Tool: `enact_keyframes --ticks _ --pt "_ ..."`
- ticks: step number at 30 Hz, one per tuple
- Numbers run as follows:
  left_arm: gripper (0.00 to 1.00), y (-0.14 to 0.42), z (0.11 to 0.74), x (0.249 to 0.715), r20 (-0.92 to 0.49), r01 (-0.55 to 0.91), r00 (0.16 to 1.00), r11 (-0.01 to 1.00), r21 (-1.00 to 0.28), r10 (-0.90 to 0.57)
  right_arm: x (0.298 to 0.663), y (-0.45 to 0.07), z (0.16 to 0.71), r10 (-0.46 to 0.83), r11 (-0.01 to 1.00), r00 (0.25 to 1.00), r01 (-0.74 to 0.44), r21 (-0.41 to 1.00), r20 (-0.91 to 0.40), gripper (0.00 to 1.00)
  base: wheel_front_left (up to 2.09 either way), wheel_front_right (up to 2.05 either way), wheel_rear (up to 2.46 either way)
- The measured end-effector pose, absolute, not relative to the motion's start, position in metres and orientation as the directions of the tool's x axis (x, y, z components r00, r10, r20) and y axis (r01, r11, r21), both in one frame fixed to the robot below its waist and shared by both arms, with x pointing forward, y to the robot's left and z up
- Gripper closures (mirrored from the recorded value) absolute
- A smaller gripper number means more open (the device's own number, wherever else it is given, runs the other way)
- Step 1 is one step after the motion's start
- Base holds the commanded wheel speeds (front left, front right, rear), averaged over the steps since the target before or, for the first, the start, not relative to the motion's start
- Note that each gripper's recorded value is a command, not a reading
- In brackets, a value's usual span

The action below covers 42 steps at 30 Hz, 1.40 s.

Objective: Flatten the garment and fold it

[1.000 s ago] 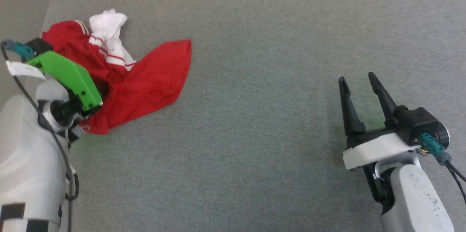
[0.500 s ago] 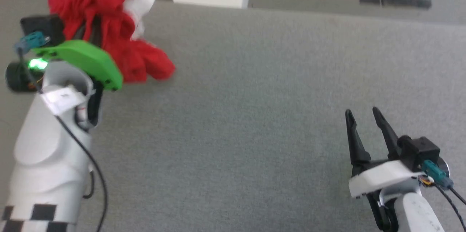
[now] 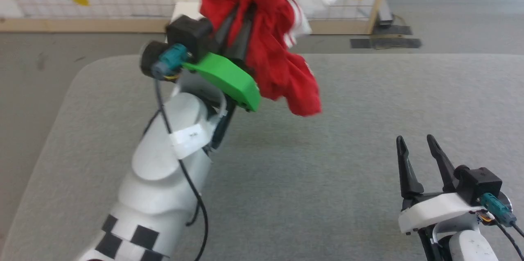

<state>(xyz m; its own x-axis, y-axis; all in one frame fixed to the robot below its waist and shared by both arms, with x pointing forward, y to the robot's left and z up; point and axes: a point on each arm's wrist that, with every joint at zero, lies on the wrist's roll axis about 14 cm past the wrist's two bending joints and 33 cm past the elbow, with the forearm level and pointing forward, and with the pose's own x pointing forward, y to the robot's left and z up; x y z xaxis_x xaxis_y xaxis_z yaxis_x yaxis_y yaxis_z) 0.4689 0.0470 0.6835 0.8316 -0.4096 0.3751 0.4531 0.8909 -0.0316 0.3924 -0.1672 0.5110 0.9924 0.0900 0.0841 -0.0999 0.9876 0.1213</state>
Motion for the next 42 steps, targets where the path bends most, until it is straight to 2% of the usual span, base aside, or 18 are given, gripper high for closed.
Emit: enact_keyframes --ticks 4,7,10,13,14,15,16,17,20,22,26,28,29,34,38,40,42 --pt "1.0 -0.005 0.64 0.464 0.226 0.565 0.812 0.821 -0.079 -0.538 0.379 -0.19 0.512 0.025 0.992 0.996 -0.035 0.119 0.083 0.0 0.0 0.0 0.0" --pt "1.0 -0.04 0.564 0.452 -0.053 0.62 0.775 0.774 -0.129 -0.63 0.366 -0.212 0.511 -0.04 0.993 0.996 0.031 0.117 0.078 0.0 0.0 0.0 0.0" --pt "1.0 -0.059 0.492 0.428 -0.342 0.649 0.667 0.742 -0.17 -0.662 0.354 -0.229 0.51 -0.093 0.99 0.993 0.084 0.115 0.073 0.0 0.0 0.0 0.0" --pt "1.0 -0.067 0.44 0.401 -0.554 0.67 0.527 0.716 -0.194 -0.644 0.344 -0.243 0.51 -0.138 0.985 0.988 0.129 0.113 0.07 0.0 0.0 0.0 0.0" --pt "0.69 -0.067 0.423 0.391 -0.624 0.679 0.472 0.708 -0.193 -0.622 0.341 -0.247 0.509 -0.152 0.983 0.986 0.143 0.113 0.067 0.0 0.0 0.0 0.0" --pt "0.49 -0.067 0.413 0.384 -0.668 0.686 0.431 0.702 -0.194 -0.606 0.338 -0.25 0.508 -0.163 0.981 0.985 0.155 0.113 0.065 0.0 0.0 0.0 0.0" --pt "0.0 -0.068 0.407 0.379 -0.697 0.692 0.398 0.694 -0.199 -0.597 0.336 -0.254 0.507 -0.173 0.979 0.983 0.166 0.115 0.062 0.0 0.0 0.0 0.0" --pt "0.0 -0.071 0.406 0.378 -0.704 0.695 0.384 0.689 -0.206 -0.598 0.334 -0.256 0.506 -0.182 0.978 0.982 0.174 0.117 0.058 0.0 0.0 0.0 0.0" --pt "0.0 -0.077 0.412 0.384 -0.665 0.691 0.413 0.69 -0.217 -0.622 0.335 -0.256 0.502 -0.183 0.978 0.982 0.177 0.115 0.044 0.0 0.0 0.0 0.0" --pt "0.0 -0.079 0.429 0.398 -0.58 0.671 0.491 0.707 -0.226 -0.651 0.338 -0.253 0.5 -0.172 0.979 0.984 0.166 0.115 0.04 0.0 0.0 0.0 0.0" --pt "0.0 -0.069 0.505 0.442 -0.197 0.605 0.734 0.757 -0.246 -0.651 0.346 -0.242 0.5 -0.136 0.984 0.99 0.131 0.118 0.04 0.0 0.0 0.0 0.0" --pt "0.0 -0.052 0.538 0.454 -0.022 0.575 0.803 0.785 -0.229 -0.595 0.351 -0.235 0.501 -0.115 0.987 0.992 0.109 0.119 0.045 0.0 0.0 0.0 0.0" --pt "0.0 -0.022 0.565 0.462 0.131 0.518 0.855 0.83 -0.209 -0.501 0.358 -0.224 0.504 -0.078 0.99 0.996 0.071 0.119 0.054 0.0 0.0 0.0 0.0" --pt "0.0 0.037 0.568 0.459 0.18 0.381 0.92 0.899 -0.217 -0.347 0.373 -0.2 0.511 -0.001 0.994 0.998 -0.006 0.113 0.066 0.0 0.0 0.0 0.0" --pt "0.0 0.087 0.576 0.445 0.235 0.267 0.948 0.941 -0.209 -0.216 0.392 -0.163 0.517 0.116 0.988 0.992 -0.12 0.098 0.05 0.0 0.0 0.0 0.0" --pt "0.0 0.107 0.57 0.435 0.231 0.215 0.959 0.956 -0.202 -0.166 0.4 -0.143 0.515 0.177 0.98 0.984 -0.177 0.09 0.006 0.0 0.0 0.0 0.0" --pt "0.0 0.128 0.562 0.424 0.218 0.158 0.97 0.966 -0.206 -0.112 0.406 -0.124 0.502 0.235 0.971 0.968 -0.228 0.076 -0.092 0.0 0.0 0.0 0.0"
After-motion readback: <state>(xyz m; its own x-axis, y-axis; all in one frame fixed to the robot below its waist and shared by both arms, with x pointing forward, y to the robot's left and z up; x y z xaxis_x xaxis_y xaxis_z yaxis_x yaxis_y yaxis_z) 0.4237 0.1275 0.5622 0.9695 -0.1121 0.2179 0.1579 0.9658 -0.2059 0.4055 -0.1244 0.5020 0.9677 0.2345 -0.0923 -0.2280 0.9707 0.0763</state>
